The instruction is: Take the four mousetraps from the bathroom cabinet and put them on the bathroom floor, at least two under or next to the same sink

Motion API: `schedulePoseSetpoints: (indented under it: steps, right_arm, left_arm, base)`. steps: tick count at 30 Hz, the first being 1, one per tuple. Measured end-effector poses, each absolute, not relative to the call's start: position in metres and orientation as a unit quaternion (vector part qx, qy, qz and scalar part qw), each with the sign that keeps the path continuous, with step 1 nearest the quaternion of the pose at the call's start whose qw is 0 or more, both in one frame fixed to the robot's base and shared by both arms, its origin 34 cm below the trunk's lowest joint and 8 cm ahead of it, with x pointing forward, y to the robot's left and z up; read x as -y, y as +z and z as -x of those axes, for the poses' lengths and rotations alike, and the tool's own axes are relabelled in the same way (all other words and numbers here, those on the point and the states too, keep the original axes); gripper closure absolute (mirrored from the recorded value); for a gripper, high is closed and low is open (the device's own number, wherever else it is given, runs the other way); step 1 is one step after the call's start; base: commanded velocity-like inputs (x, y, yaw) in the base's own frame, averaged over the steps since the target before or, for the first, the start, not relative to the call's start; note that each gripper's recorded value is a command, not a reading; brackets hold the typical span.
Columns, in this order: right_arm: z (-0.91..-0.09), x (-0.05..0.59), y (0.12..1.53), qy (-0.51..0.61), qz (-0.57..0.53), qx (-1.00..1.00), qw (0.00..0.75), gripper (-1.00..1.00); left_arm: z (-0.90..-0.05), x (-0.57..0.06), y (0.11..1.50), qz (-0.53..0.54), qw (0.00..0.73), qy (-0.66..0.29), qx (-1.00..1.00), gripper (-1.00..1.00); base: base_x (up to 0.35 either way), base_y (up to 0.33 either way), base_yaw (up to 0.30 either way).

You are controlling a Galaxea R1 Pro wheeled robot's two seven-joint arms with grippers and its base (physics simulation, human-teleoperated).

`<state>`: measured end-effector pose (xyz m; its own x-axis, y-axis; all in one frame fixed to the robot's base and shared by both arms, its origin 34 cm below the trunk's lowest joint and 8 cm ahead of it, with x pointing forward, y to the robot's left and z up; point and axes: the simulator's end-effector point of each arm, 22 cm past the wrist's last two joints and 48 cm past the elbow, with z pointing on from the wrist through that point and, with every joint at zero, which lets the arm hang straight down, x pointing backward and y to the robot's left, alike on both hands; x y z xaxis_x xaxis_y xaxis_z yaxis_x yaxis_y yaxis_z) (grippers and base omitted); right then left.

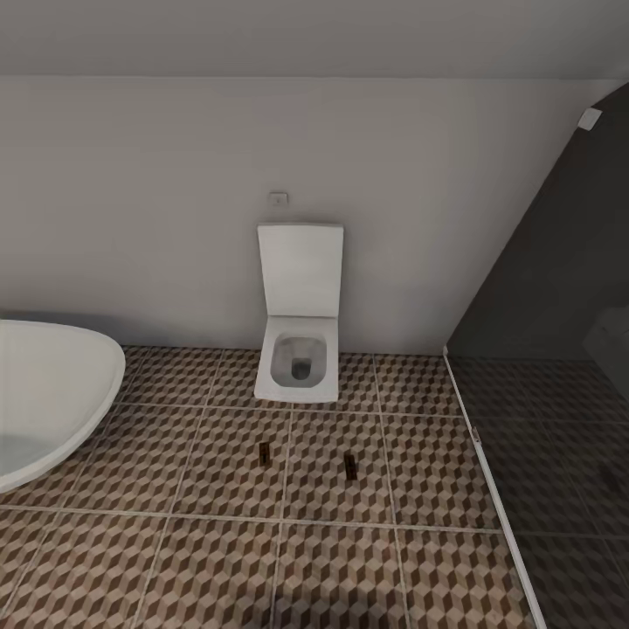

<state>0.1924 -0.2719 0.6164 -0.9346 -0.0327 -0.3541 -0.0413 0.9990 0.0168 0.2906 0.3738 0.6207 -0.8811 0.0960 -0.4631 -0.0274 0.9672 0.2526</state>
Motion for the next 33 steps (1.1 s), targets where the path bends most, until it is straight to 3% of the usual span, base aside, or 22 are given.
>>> schedulePoseSetpoints:
  steps: [33]
  right_arm:
    - [-0.1923,0.2719,0.6164,0.012,0.019,-0.983,0.180,-1.00]
  left_arm:
    - [-0.2906,-0.3740,0.6207,-0.018,0.243,0.127,-0.961,-1.00]
  base:
    - [0.000,0.000,0.000]
